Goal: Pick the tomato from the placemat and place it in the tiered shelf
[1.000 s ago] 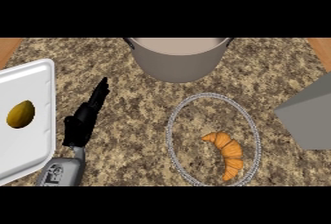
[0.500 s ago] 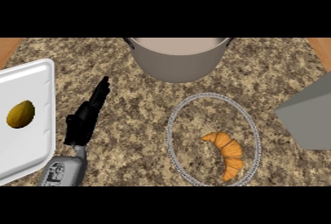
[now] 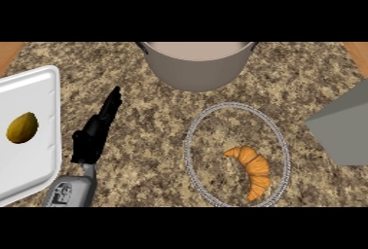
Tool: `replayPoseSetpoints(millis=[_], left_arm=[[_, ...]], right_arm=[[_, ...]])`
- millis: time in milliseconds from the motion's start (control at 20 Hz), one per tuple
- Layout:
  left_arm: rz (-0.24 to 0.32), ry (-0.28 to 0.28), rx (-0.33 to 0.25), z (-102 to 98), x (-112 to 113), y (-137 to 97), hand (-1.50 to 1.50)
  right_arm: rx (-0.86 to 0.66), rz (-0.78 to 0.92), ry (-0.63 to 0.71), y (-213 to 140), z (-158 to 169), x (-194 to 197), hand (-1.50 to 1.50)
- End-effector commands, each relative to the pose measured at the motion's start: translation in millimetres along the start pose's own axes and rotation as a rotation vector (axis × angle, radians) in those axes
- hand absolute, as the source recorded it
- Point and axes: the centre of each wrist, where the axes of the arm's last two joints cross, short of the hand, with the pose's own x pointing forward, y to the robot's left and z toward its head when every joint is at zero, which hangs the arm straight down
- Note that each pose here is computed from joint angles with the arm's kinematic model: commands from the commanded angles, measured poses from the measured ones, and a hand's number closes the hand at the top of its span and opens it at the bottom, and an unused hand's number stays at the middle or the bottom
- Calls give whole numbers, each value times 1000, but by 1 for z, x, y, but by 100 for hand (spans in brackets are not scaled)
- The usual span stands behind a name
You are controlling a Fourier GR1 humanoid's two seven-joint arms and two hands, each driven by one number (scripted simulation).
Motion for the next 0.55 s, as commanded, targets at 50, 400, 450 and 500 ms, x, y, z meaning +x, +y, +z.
replayPoseSetpoints(millis=[50,400,450,500], left_arm=[[6,20,20,6,-9,8,0],[2,0,36,1,2,17,0],[8,13,31,6,-6,9,0],[1,6,34,5,-3,9,0]], right_arm=[[45,90,96,-29,19,3,-150],[106,123,80,-44,35,-20,-150],[105,148,97,-49,38,-16,-150],[102,133,83,-46,37,-25,-150]])
